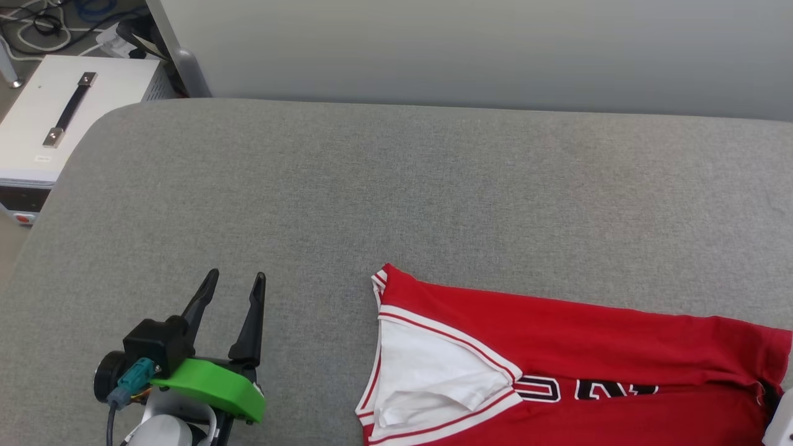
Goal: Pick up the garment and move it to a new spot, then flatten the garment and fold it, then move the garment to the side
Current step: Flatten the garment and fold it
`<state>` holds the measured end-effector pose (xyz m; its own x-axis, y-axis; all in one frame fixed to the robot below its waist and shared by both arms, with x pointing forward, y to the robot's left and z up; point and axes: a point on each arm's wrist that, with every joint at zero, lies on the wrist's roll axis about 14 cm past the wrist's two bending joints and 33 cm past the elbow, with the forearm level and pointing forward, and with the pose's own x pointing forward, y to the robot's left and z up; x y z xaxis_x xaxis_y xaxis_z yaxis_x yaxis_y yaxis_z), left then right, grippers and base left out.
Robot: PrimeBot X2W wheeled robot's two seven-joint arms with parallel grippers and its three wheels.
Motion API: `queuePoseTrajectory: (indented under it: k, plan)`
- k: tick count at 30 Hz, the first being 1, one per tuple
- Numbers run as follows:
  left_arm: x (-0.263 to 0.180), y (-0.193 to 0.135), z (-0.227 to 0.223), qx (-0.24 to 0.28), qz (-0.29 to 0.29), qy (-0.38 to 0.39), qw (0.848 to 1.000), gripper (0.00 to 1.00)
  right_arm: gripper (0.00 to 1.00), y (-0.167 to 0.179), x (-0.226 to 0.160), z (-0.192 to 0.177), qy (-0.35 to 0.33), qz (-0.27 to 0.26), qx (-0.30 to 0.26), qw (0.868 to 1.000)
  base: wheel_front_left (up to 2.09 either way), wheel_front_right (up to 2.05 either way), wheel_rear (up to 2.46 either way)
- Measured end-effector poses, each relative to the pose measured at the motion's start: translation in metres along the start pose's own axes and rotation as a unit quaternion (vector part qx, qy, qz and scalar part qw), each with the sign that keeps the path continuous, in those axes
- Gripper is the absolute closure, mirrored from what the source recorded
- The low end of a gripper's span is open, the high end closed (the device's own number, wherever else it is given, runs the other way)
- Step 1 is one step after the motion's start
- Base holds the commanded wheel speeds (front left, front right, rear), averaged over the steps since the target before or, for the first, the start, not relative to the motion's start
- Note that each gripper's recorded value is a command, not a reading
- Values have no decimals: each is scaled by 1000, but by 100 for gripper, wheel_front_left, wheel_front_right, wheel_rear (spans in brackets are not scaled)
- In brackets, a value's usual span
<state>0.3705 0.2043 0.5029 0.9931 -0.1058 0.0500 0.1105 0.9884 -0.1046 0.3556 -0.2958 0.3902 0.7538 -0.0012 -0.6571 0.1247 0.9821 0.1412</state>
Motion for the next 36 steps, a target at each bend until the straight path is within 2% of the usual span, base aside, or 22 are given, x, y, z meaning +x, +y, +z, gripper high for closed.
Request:
queuePoseTrajectory:
  k: [7,13,21,24,29,34,36]
  plan:
    - [-13,-7,3,-10,-6,-5,1000,0,100,28,-20,10,-37,43,-8,998,0,0,0]
    - [-22,-8,11,-12,-4,-19,1000,0,100,66,-34,7,-31,91,-32,995,0,0,0]
    - [-34,3,16,-18,23,-29,999,0,100,145,-45,-6,-4,190,-4,982,0,0,0]
    - [-40,9,15,-20,35,-28,999,0,100,175,-50,-8,2,225,10,974,0,0,0]
    - [-47,19,17,-20,53,-31,998,0,100,230,-62,-10,14,297,39,954,0,0,0]
    - [-53,28,16,-21,69,-32,997,0,100,262,-68,-5,14,347,59,936,0,0,0]
    - [-55,31,16,-23,75,-31,996,0,100,278,-70,-6,16,375,78,924,0,0,0]
